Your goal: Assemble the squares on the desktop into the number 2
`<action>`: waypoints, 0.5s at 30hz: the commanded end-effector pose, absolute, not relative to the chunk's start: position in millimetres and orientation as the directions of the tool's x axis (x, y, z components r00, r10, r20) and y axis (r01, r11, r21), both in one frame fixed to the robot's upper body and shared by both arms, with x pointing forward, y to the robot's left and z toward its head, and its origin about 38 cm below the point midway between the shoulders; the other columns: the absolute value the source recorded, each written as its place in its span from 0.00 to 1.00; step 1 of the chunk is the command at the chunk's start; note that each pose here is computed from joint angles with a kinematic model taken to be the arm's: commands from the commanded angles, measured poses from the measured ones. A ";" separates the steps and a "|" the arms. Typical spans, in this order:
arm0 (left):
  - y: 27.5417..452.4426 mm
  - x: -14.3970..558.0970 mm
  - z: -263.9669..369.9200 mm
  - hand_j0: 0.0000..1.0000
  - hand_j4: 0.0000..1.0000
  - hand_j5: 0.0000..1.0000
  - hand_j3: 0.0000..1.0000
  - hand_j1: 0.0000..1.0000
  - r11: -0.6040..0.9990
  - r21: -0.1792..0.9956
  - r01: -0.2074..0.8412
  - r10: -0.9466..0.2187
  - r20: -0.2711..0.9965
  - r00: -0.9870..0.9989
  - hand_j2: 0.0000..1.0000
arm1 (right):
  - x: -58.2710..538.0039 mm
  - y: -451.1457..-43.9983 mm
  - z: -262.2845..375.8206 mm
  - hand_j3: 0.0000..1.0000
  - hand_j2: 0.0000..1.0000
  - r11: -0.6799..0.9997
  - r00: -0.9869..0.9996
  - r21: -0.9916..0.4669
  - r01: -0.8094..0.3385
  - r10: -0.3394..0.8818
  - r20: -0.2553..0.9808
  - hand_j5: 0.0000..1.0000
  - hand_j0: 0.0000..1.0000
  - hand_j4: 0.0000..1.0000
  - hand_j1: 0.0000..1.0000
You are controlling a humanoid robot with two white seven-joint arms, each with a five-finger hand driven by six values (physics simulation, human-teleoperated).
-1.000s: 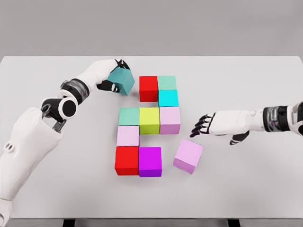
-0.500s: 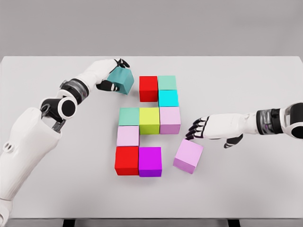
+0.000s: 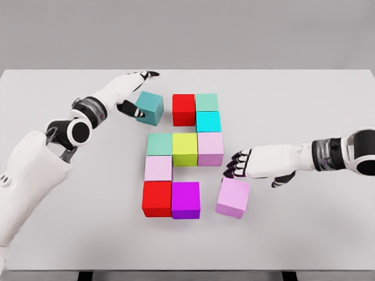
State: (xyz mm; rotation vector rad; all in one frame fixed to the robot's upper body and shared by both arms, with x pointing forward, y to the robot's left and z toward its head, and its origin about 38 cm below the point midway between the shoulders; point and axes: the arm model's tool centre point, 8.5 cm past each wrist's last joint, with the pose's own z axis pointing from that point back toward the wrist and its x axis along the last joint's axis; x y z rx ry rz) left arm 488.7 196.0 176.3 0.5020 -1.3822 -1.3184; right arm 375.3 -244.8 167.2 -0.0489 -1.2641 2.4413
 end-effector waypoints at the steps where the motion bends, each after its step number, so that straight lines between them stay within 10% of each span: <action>1: 211.9 484.2 188.7 1.00 1.00 1.00 1.00 1.00 0.314 0.873 0.373 -0.845 0.436 -0.309 1.00 | 373.2 -242.2 168.0 1.00 1.00 -0.515 -0.926 -0.795 -0.322 0.347 0.150 1.00 1.00 1.00 1.00; 6: 265.3 480.9 213.7 1.00 1.00 1.00 1.00 1.00 0.217 0.889 0.403 -0.884 0.354 -0.304 1.00 | 370.0 -239.0 166.8 1.00 1.00 -0.520 -0.930 -0.793 -0.319 0.335 0.154 1.00 1.00 1.00 1.00; 10: 282.5 489.7 220.9 0.53 0.53 0.53 0.53 0.53 0.119 0.918 0.378 -0.865 0.283 -0.415 0.53 | 374.4 -243.9 167.7 1.00 1.00 -0.518 -0.924 -0.791 -0.326 0.352 0.150 1.00 1.00 1.00 1.00; 15: 286.6 497.3 210.2 0.56 0.56 0.56 0.56 0.56 -0.059 0.933 0.354 -0.906 0.099 -0.411 0.56 | 389.9 -258.7 169.8 1.00 1.00 -0.512 -0.904 -0.786 -0.346 0.407 0.133 1.00 1.00 1.00 1.00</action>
